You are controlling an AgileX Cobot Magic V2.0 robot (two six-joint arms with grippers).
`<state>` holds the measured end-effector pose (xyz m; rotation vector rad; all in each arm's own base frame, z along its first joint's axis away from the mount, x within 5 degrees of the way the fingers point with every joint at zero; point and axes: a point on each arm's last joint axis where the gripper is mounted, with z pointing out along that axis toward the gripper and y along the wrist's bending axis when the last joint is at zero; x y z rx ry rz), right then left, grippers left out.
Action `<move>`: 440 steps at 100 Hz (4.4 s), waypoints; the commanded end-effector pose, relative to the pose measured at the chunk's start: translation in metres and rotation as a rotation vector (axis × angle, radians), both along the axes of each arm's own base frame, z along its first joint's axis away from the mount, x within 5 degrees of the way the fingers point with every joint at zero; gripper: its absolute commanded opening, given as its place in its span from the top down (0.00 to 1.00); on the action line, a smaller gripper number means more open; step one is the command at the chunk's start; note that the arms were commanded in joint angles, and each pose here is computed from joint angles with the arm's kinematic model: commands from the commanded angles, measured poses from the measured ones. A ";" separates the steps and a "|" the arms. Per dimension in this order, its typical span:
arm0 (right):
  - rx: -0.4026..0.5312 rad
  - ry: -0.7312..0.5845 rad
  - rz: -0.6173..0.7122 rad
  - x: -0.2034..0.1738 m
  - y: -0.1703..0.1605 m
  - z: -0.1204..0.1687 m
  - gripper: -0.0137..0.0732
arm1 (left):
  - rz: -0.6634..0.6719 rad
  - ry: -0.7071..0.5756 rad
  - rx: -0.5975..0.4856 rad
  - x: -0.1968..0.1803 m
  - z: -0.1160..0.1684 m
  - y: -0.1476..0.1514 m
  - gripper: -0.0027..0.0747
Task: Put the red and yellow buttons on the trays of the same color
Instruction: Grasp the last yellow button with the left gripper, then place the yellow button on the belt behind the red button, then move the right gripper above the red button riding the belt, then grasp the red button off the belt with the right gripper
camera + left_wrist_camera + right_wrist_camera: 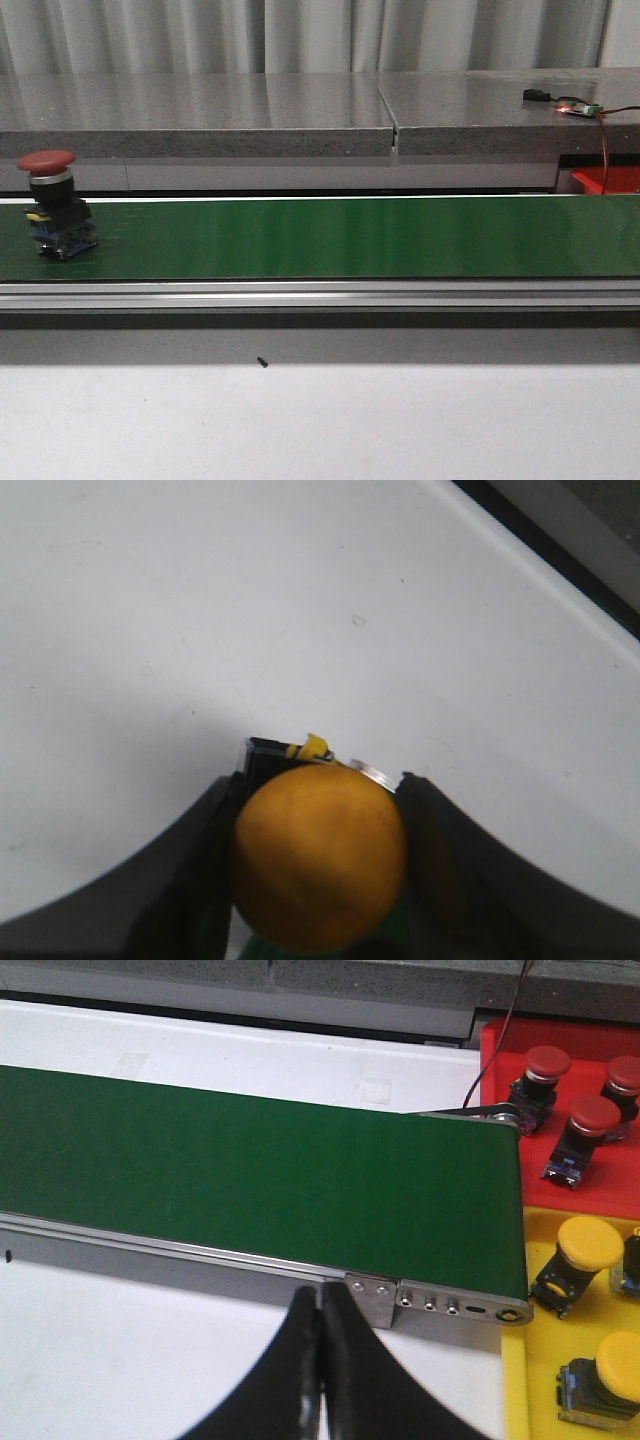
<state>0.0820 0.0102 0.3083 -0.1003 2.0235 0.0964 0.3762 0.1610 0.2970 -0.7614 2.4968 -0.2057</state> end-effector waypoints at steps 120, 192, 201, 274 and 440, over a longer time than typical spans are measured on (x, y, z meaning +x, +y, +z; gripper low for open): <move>0.007 -0.085 -0.010 0.002 -0.001 0.013 0.92 | -0.163 0.034 0.031 -0.030 -0.011 -0.070 0.29; 0.043 -0.063 0.004 0.001 0.002 0.012 0.92 | -0.564 -0.290 0.343 -0.081 0.085 -0.155 0.99; 0.045 -0.049 0.009 0.001 0.003 0.011 0.92 | -0.620 -0.333 0.386 -0.094 0.090 -0.171 0.99; 0.058 0.061 0.025 0.025 0.003 0.007 0.92 | -0.634 -0.618 0.419 -0.265 0.064 -0.181 0.99; -0.182 0.497 0.657 0.258 0.150 -0.004 0.21 | -0.631 -0.683 0.433 -0.305 0.058 -0.178 0.99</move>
